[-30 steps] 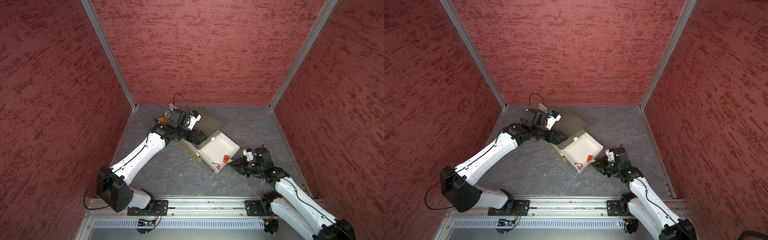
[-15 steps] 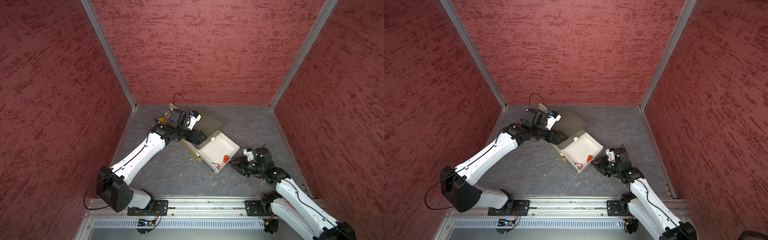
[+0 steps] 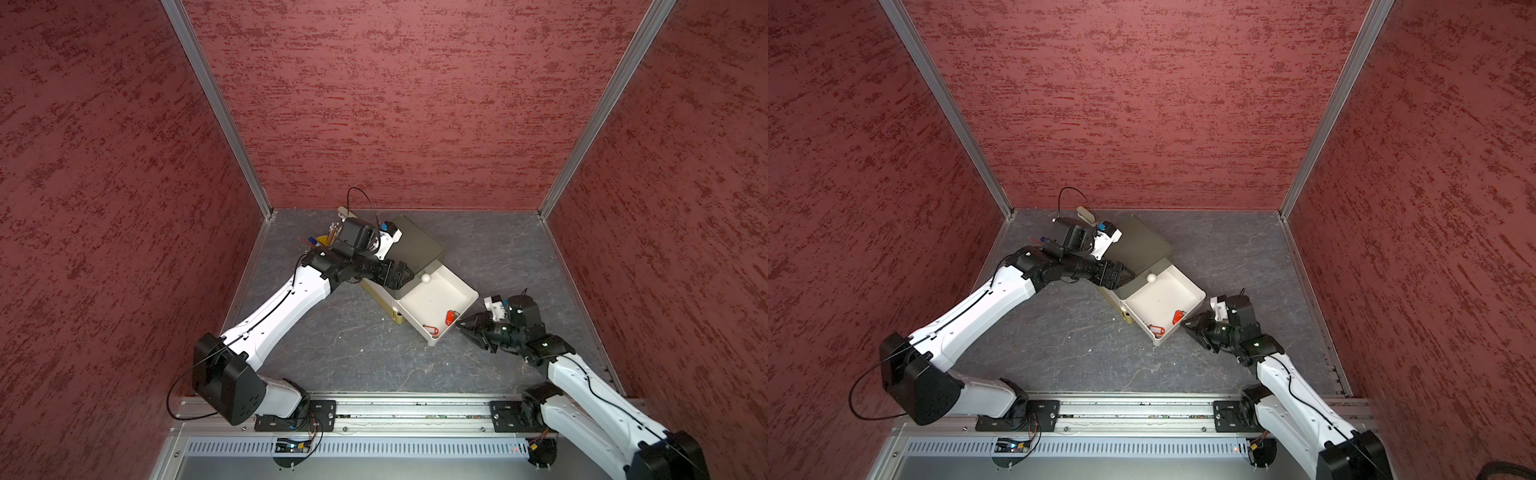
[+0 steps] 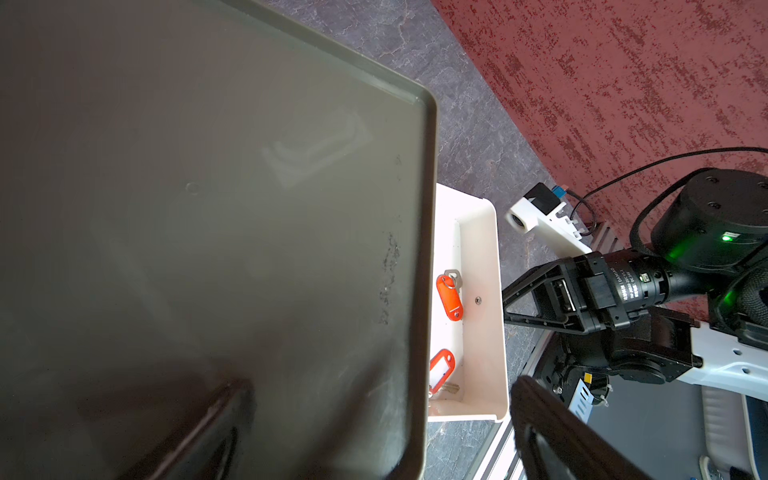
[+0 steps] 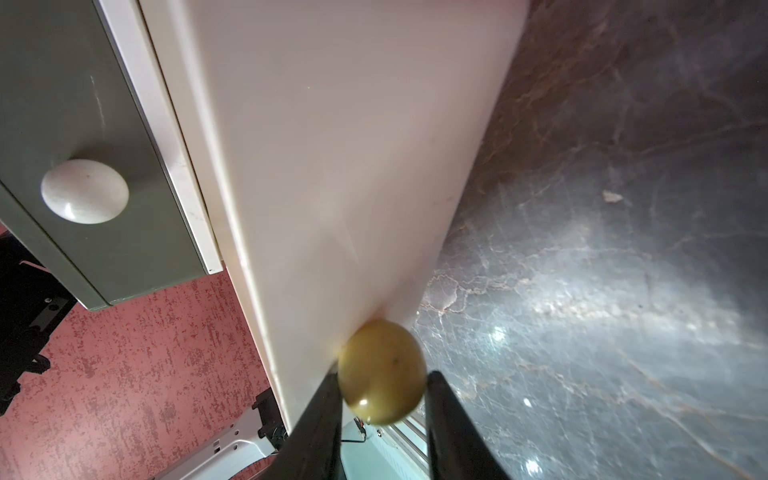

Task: Take the keys out of the drawer
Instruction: Open the drawer in the storage box, then adjust the drawer in the storage box.

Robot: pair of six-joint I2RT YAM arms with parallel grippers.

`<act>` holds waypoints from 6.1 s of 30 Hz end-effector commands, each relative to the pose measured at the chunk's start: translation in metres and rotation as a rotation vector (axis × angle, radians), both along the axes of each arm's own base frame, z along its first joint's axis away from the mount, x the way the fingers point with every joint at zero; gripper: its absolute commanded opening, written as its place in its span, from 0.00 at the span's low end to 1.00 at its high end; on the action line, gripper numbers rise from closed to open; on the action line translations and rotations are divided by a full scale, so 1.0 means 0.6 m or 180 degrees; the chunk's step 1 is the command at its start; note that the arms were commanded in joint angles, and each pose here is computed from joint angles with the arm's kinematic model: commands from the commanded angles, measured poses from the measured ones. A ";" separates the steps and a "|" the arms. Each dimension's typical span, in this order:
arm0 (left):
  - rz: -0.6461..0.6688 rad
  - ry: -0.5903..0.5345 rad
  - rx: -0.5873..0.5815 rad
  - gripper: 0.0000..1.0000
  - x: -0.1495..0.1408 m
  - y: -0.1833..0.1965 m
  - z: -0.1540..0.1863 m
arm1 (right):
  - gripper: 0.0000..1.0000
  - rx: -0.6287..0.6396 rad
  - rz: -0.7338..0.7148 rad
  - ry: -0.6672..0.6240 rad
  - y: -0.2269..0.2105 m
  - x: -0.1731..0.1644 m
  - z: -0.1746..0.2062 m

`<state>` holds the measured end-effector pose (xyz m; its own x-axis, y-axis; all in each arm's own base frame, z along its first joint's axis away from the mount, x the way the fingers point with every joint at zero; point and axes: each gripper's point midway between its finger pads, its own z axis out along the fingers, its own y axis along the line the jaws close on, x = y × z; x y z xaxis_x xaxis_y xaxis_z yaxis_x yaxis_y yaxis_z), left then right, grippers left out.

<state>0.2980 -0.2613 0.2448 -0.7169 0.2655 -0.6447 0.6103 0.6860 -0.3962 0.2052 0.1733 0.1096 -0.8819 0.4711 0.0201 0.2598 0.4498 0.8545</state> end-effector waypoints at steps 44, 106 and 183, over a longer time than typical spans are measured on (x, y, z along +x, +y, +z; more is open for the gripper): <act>0.0080 0.0415 0.0279 1.00 -0.029 0.028 -0.059 | 0.47 -0.0086 0.0020 -0.0425 -0.001 0.030 0.050; 0.0125 0.0339 0.0117 1.00 -0.023 0.036 -0.066 | 0.05 -0.2393 0.0452 0.1017 0.000 0.084 0.028; 0.0190 0.0294 0.0151 1.00 -0.014 0.042 -0.069 | 0.32 -0.1872 0.0265 0.0730 0.034 0.071 0.083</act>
